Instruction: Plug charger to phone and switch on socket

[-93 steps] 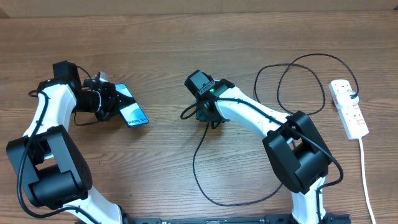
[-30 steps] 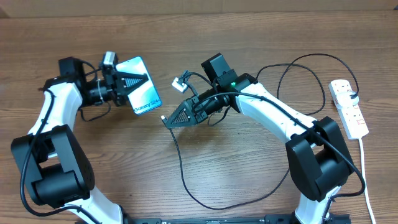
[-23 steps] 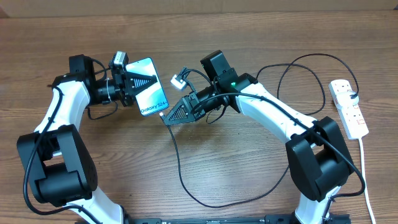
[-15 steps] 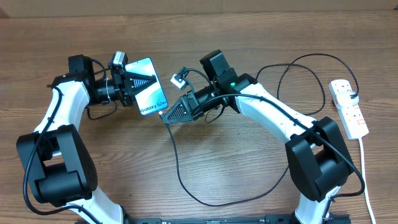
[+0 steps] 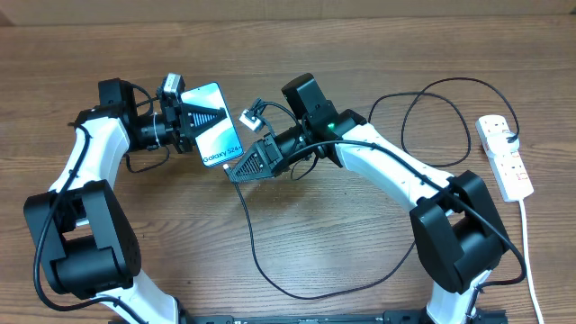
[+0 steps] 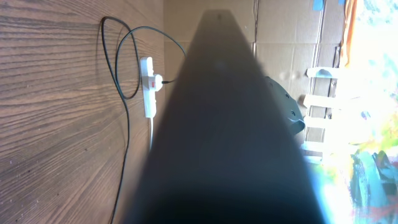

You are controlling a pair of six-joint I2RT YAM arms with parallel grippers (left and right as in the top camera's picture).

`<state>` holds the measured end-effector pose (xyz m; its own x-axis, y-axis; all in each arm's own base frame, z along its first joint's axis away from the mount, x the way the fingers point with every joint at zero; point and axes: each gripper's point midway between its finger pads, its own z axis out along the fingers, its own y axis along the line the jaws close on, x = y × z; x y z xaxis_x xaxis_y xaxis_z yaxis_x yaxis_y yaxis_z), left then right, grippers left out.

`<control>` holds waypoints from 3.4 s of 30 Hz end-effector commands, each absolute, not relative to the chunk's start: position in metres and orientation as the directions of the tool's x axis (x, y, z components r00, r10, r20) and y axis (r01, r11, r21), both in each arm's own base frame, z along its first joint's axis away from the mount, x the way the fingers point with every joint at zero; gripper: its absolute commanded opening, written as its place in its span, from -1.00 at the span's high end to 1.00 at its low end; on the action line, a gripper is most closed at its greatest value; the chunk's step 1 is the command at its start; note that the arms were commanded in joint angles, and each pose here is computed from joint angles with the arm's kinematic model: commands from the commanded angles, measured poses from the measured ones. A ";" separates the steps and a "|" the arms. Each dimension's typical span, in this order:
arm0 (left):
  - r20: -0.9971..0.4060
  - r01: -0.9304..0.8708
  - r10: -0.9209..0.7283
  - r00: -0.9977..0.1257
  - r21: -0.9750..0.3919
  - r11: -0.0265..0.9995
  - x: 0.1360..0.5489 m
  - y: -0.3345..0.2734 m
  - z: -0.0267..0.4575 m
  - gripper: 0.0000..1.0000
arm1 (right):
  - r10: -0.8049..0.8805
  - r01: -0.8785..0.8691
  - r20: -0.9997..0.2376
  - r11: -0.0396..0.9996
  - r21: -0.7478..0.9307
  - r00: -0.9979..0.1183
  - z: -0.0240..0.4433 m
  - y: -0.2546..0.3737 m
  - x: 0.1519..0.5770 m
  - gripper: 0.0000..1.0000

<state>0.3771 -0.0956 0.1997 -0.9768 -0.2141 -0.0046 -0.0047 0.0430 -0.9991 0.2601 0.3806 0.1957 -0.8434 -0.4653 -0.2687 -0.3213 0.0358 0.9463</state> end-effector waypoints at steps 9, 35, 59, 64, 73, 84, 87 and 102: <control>-0.032 0.034 -0.203 -0.979 -0.999 -0.003 0.374 -0.097 0.221 0.91 | -0.445 -0.352 -0.302 0.033 0.935 -0.843 0.205 0.382 0.265 0.92; -0.032 0.033 -0.203 -0.979 -0.999 -0.002 0.374 -0.097 0.221 0.91 | -0.405 -0.332 -0.271 0.086 0.939 -0.873 0.200 0.374 0.280 0.92; -0.031 0.018 -0.215 -0.976 -0.998 0.064 0.377 -0.097 0.209 0.92 | -0.325 -0.218 -0.144 0.204 0.954 -0.935 0.195 0.385 0.292 0.92; -0.033 0.019 -0.216 -0.976 -0.998 0.067 0.377 -0.096 0.209 0.91 | -0.299 -0.189 -0.119 0.217 0.958 -0.947 0.195 0.379 0.300 0.92; -0.031 0.017 -0.216 -0.976 -0.998 0.067 0.377 -0.096 0.209 0.92 | -0.217 -0.154 -0.091 0.295 0.943 -0.972 0.187 0.384 0.313 0.92; 0.010 -0.023 -0.217 -0.976 -0.998 0.058 0.374 -0.097 0.209 0.92 | -0.164 -0.226 -0.188 0.254 0.940 -0.968 0.202 0.394 0.329 0.92; 0.034 -0.047 -0.217 -0.976 -0.998 0.053 0.373 -0.097 0.208 0.91 | -0.156 -0.244 -0.210 0.247 0.938 -0.965 0.205 0.395 0.332 0.92; 0.055 -0.065 -0.181 -0.982 -0.997 0.047 0.368 -0.111 0.209 0.92 | -0.088 -0.234 -0.217 0.286 0.929 -0.972 0.202 0.394 0.346 0.92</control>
<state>0.3852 -0.0780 0.1913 -0.9626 -0.2702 0.0222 -0.0556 0.1165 -0.9916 0.2939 0.3989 0.1961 -0.9489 -0.3028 -0.0886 -0.1512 0.1901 0.9701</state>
